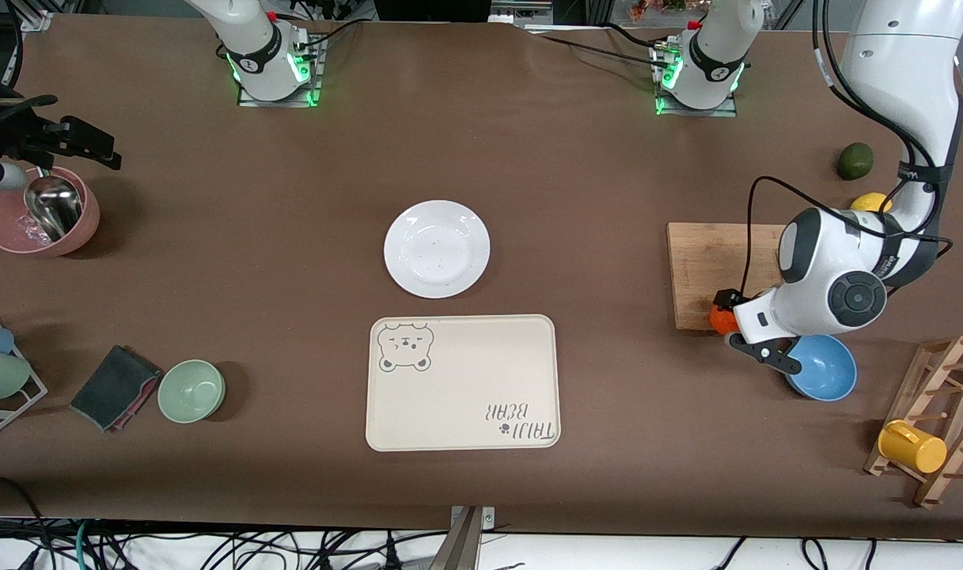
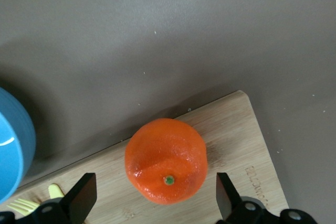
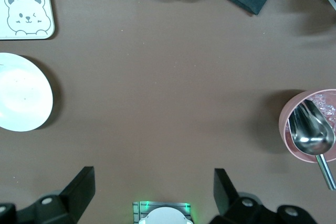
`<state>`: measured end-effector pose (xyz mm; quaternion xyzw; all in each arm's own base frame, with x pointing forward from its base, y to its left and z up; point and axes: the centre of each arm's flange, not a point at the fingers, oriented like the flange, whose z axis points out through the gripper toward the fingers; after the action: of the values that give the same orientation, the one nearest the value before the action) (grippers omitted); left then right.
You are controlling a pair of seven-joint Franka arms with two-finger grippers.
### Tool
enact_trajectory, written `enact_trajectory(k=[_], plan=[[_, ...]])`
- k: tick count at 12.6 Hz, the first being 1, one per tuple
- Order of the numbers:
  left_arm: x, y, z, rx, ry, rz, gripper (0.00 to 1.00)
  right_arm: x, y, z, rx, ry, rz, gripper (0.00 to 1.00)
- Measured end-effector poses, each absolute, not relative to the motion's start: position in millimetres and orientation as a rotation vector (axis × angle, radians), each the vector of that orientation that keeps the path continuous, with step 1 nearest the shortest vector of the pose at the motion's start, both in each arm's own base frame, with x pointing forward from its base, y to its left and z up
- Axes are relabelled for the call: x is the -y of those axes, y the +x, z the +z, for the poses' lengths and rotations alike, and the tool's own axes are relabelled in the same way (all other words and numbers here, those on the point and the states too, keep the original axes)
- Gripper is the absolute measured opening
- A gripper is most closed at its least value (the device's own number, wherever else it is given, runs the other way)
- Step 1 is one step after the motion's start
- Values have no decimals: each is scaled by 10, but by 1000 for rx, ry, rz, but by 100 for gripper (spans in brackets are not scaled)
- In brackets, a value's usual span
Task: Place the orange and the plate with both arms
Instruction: 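Reach the left gripper down to the orange on the cutting board, then close the left gripper on the orange and lift it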
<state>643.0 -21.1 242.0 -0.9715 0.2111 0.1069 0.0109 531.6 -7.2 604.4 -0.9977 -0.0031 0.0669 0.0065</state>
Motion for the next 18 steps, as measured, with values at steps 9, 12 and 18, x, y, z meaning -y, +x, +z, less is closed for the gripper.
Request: enact_trajectory(k=[9,12,18], plan=[[296,6345,1962,-580,-3046,408,100,71,5331,6053,10,-3123,190,100],[293,6337,1902,-580,-3047,416,97,77,5331,6053,8,-3123,190,100],[632,6351,2229,-475,-3059,430,75,90,5332,6054,4,-3123,188,100]])
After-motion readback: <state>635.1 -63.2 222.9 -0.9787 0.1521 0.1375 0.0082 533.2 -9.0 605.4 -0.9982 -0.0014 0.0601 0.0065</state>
